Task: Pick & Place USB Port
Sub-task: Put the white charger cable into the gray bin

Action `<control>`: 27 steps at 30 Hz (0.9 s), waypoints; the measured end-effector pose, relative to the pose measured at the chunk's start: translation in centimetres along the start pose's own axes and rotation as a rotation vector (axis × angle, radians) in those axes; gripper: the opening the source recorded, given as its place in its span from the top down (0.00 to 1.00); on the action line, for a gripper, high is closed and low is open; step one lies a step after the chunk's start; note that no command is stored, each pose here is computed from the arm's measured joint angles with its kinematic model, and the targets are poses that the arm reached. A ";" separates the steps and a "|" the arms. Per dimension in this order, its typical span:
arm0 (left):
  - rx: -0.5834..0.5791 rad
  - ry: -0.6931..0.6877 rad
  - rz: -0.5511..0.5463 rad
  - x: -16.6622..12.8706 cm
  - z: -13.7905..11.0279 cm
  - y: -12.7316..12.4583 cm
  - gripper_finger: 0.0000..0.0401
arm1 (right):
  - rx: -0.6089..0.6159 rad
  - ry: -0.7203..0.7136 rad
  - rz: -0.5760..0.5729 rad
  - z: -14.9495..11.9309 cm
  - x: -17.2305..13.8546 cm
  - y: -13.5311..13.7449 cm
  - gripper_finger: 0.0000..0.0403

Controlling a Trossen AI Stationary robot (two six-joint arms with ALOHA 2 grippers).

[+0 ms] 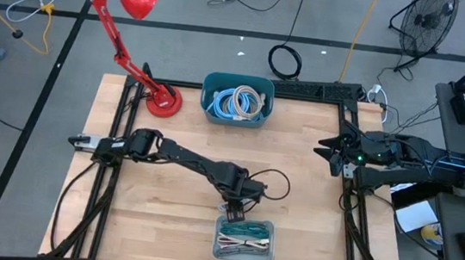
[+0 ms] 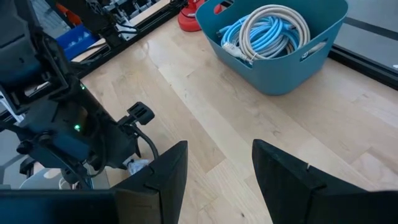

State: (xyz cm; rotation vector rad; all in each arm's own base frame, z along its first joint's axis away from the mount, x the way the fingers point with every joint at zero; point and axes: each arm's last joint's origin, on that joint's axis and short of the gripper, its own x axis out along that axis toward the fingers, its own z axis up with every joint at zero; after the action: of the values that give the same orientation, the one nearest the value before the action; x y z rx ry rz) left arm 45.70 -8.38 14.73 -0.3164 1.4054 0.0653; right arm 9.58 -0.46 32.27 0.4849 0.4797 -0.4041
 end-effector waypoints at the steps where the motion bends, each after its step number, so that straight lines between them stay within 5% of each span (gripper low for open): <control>1: -0.002 0.000 0.006 0.1 0.0 0.0 0.56 | 0.000 0.000 0.000 0.0 0.0 0.0 0.58; 7: -0.014 -0.013 0.010 0.0 0.2 0.4 0.61 | 0.002 -0.004 0.003 0.0 0.0 0.0 0.58; 16: -0.004 -0.006 0.002 0.0 0.4 0.8 0.90 | 0.013 -0.006 0.004 0.1 0.0 0.0 0.58; 27: -0.017 0.014 0.050 -1.2 -0.1 0.9 0.88 | 0.013 -0.005 0.004 0.1 0.0 0.0 0.58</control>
State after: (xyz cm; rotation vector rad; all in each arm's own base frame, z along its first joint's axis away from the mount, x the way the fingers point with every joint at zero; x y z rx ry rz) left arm 45.22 -7.41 15.71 -0.2964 1.4278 0.1161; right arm 9.63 -0.46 32.33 0.4967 0.4712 -0.4050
